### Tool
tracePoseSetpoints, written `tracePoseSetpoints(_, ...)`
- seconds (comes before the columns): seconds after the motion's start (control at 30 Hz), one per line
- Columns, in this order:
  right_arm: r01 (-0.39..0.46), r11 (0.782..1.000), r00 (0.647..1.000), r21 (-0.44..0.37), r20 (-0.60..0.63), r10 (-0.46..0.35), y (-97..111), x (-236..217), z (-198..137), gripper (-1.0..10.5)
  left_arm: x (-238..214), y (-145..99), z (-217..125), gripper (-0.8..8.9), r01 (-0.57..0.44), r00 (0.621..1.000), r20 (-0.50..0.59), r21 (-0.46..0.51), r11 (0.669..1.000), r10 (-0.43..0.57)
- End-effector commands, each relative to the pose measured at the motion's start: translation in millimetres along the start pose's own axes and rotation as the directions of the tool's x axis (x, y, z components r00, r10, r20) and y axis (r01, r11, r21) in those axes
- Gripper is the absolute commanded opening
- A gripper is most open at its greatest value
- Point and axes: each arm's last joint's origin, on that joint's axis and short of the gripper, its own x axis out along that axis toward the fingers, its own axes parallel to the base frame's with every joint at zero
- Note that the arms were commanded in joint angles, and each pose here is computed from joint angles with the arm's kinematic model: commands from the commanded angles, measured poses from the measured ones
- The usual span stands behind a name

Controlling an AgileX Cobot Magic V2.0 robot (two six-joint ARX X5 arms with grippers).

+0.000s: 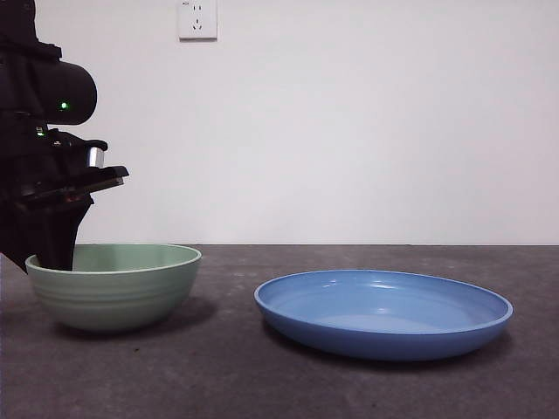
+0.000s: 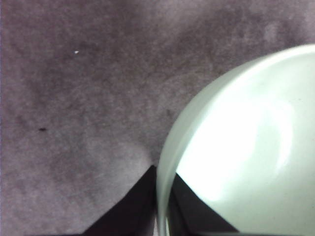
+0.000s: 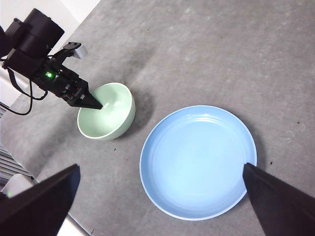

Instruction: Place the green bowl on the blue plate

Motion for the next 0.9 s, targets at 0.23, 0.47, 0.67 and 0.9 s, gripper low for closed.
tracePoseSetpoints(0.23, -0.007, 1.0, 1.0, -0.024, 0.01, 0.007, 2, -2, 4, 6.2, -8, -12, 10, 0.16, 0.002, 1.0, -0.018, -0.025, 1.0, -0.003)
tracePoseSetpoints(0.47, -0.007, 1.0, 1.0, -0.024, 0.01, 0.007, 2, -2, 4, 6.2, -41, -47, 32, 0.16, 0.029, 0.999, 0.043, 0.047, 0.998, -0.031)
tracePoseSetpoints(0.67, -0.007, 1.0, 1.0, -0.024, 0.009, 0.007, 2, -2, 4, 6.2, -58, -87, 43, 0.16, 0.068, 0.99, 0.112, 0.122, 0.99, -0.082)
tracePoseSetpoints(0.9, -0.007, 1.0, 1.0, -0.023, 0.009, 0.007, 2, -2, 4, 6.2, -43, -134, 52, 0.16, 0.108, 0.988, 0.084, 0.207, 0.972, -0.127)
